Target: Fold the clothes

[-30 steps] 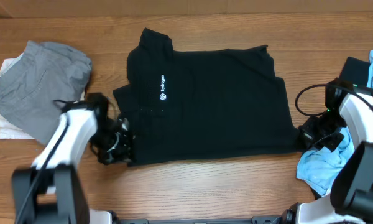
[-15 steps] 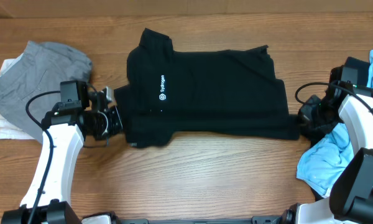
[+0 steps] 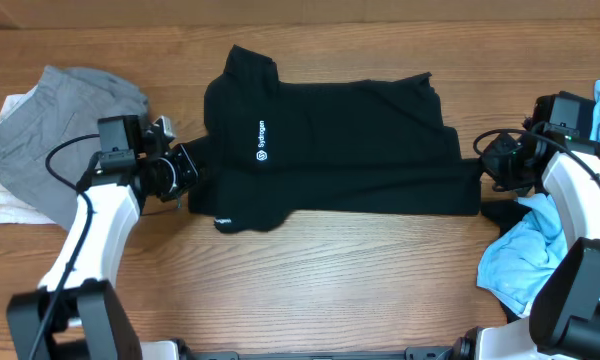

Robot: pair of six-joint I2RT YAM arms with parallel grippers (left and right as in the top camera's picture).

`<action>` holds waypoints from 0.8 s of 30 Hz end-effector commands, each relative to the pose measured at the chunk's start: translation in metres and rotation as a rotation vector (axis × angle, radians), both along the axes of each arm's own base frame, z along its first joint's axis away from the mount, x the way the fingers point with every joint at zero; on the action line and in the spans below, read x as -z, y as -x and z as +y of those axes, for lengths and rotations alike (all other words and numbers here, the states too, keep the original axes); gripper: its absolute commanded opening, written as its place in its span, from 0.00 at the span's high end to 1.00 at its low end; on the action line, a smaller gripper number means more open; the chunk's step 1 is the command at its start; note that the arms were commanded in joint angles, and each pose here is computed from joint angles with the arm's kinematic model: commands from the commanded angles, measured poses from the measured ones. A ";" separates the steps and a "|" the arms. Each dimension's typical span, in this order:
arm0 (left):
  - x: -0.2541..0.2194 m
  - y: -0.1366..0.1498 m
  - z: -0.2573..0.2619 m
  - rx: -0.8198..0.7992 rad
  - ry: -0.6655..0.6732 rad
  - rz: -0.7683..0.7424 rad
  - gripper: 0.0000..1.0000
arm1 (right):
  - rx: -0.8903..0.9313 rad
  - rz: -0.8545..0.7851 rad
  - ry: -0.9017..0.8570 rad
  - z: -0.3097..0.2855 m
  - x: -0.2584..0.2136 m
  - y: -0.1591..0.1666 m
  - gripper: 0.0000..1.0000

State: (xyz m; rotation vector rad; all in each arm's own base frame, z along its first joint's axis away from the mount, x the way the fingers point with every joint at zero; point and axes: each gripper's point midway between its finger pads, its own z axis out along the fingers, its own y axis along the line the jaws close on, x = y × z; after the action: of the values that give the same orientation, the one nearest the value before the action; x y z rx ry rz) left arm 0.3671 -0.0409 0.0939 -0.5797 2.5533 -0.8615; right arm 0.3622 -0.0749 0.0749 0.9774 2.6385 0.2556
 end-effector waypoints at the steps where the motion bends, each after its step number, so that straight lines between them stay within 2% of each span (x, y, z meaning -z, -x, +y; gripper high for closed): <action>1: 0.013 -0.005 -0.002 -0.013 0.026 0.028 0.90 | -0.043 -0.016 0.010 0.007 0.000 -0.005 0.95; 5: 0.020 -0.016 0.000 -0.012 0.022 0.001 0.91 | -0.098 0.000 0.020 0.017 0.010 -0.009 0.95; 8: 0.019 -0.014 -0.007 0.021 0.049 -0.004 0.88 | -0.104 0.013 0.022 0.019 0.016 -0.009 0.95; 10: 0.014 -0.006 -0.021 0.118 0.087 -0.027 0.84 | -0.103 0.011 0.024 0.018 0.017 -0.011 0.95; 14: 0.019 0.010 -0.036 0.201 0.091 0.007 0.77 | -0.101 0.011 0.031 0.017 0.017 -0.011 0.95; 18: 0.025 0.029 -0.048 0.276 0.080 0.057 0.76 | -0.099 0.017 0.037 0.016 0.018 -0.010 0.91; 24: 0.036 0.049 -0.045 0.304 0.033 0.137 0.76 | -0.099 0.023 0.035 0.016 0.018 -0.009 0.91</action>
State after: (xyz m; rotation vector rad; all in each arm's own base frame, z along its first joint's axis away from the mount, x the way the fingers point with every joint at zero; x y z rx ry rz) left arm 0.3222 -0.0880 0.0631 -0.3430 2.7836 -1.0298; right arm 0.3708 -0.0569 0.0571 0.8477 2.7075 0.2390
